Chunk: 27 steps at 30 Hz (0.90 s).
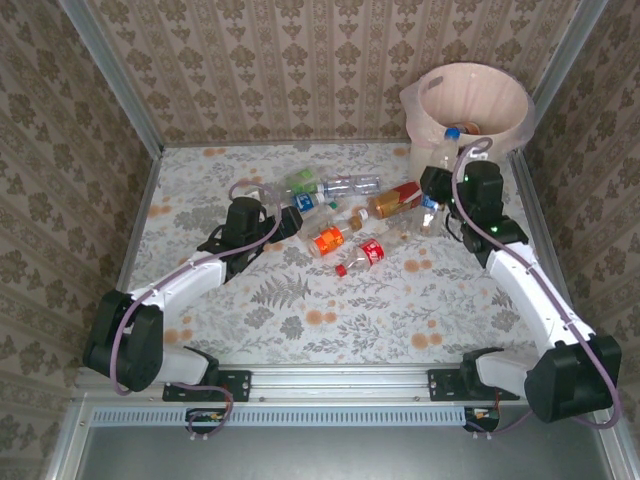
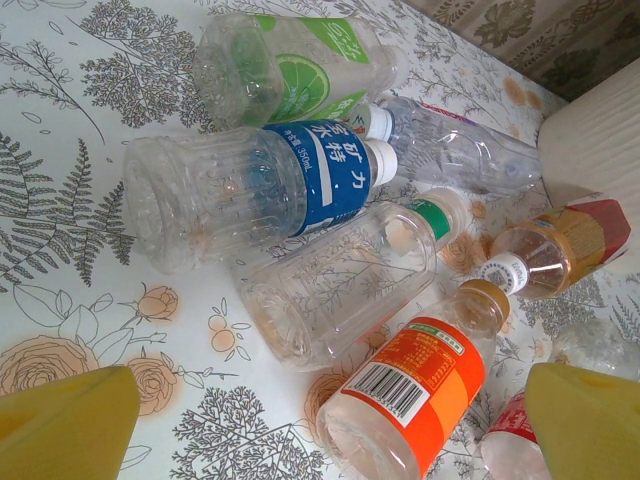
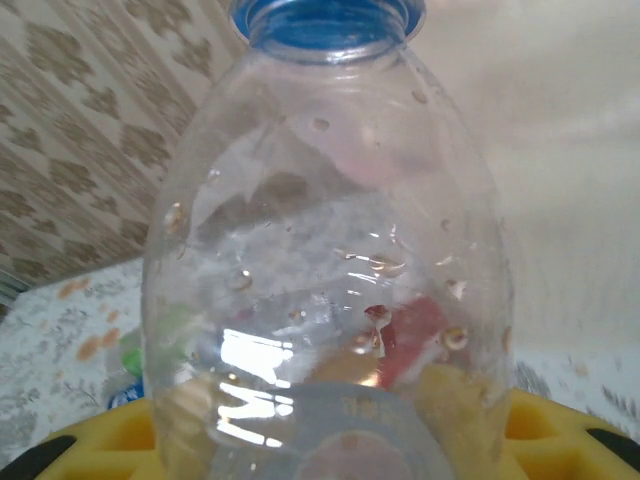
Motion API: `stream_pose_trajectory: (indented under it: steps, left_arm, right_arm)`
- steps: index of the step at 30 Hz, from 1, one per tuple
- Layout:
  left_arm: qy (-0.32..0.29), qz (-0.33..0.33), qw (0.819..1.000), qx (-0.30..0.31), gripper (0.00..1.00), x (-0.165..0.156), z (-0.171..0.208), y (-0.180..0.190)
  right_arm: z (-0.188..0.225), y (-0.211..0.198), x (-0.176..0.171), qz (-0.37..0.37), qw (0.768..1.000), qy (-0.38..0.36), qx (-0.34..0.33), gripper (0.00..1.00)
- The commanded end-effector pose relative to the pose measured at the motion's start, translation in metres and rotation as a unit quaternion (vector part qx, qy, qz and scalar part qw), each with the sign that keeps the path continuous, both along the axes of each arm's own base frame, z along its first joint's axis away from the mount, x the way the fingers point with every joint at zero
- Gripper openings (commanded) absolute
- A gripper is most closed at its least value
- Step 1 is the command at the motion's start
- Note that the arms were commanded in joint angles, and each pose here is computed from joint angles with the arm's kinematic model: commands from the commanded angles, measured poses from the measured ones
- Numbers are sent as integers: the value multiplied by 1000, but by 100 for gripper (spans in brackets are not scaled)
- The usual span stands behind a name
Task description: Put the plastic bottles in the bin
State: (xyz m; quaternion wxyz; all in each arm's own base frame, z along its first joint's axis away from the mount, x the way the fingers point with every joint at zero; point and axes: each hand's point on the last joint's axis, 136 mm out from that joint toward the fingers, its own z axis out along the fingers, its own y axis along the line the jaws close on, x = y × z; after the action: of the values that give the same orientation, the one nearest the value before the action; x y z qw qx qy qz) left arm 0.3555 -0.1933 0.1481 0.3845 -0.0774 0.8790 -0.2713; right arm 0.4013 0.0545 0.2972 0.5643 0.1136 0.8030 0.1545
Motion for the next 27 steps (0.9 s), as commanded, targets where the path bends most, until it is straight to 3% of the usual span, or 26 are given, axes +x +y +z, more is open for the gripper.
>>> stream_pose_trajectory:
  steps: [1,12,21,27]
  left_arm:
    - [-9,12,1000,-12,100,5,9,3]
    - [-18,23,999,-20,100,1,16,8]
    - [-23,32,999,-28,100,-2,20,11]
    - [-27,39,998,-30,100,-6,23,14]
  right_arm:
    - [67,7,6,24,995,-89,-25,45]
    - [165,-3,51,7,978,-188,-85,44]
    - [202,-64,98,-107,966,-207,-114,44]
    - [194,-103,126,-178,954,-192,-148,43]
